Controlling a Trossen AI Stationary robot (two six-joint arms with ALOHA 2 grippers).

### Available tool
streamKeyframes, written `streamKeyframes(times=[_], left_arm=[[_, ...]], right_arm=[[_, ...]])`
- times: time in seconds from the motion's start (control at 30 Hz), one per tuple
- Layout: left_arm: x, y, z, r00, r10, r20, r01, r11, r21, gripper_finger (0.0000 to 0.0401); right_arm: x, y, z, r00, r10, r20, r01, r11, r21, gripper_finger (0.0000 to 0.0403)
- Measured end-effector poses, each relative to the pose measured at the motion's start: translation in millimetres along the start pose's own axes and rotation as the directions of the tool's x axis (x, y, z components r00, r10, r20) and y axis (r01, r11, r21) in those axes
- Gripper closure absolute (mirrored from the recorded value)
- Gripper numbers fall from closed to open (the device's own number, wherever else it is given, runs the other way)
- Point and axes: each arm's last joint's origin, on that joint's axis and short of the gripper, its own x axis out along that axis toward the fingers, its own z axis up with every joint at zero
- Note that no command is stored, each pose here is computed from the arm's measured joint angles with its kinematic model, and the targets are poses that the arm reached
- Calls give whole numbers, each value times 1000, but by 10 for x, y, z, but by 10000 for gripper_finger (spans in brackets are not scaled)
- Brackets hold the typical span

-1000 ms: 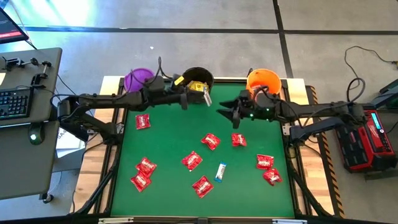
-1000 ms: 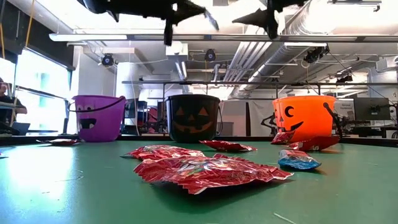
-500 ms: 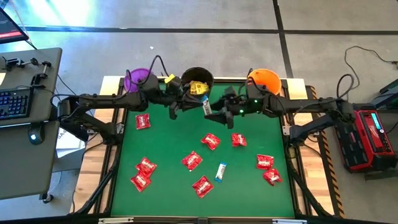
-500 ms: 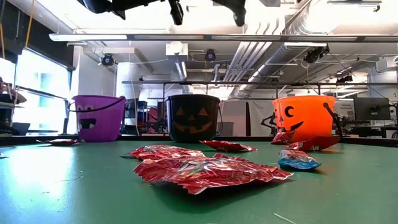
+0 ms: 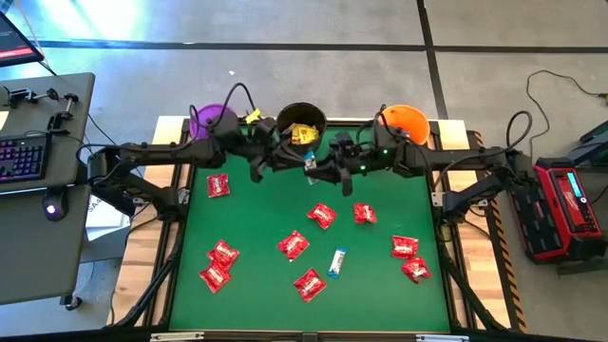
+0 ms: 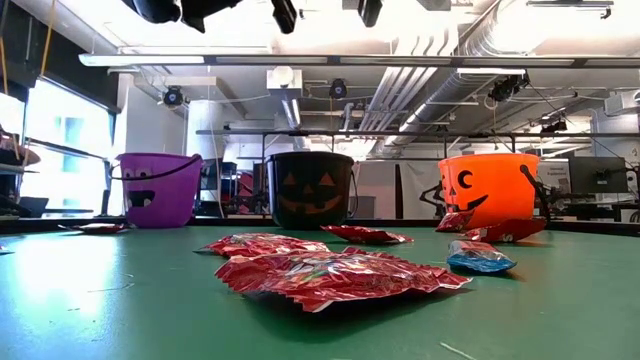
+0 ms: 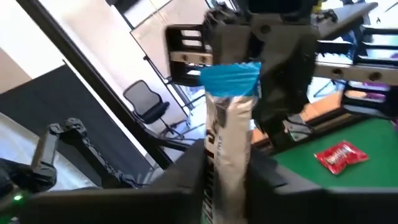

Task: Sort candy by brand, put in halloween buckets
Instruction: Put the blue chocolate bar into the orange bucket

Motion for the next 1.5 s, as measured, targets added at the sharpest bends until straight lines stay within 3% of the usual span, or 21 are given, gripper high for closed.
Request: streamKeyframes(times=[0.13,0.33,0.77,1.0,1.17,1.27,1.37,1.5], left_arm=[[-19,12,21,1000,-4,4,4,1000,-17,400],[-31,25,29,1000,-1,4,1,1000,2,393],[-31,19,48,999,32,43,-33,999,14,289],[-49,73,43,991,117,59,-121,990,74,280],[-70,114,30,989,146,40,-150,979,138,280],[-101,159,33,985,172,29,-174,976,128,280],[-116,183,26,982,187,16,-187,975,119,280],[-118,197,-2,980,198,-10,-194,971,139,280]], right_arm=[[0,10,18,1000,10,18,-10,1000,-13,393],[-6,8,20,999,49,-6,-50,999,-19,378],[-165,-307,204,995,91,-40,-92,995,-27,393],[-392,-604,342,999,-26,-46,27,1000,2,394],[-575,-771,431,982,-186,-10,186,983,-4,394],[-717,-884,454,950,-313,-17,313,949,28,394],[-914,-1005,442,878,-475,-60,478,876,67,394],[-1245,-1109,369,687,-708,-163,726,678,117,394]])
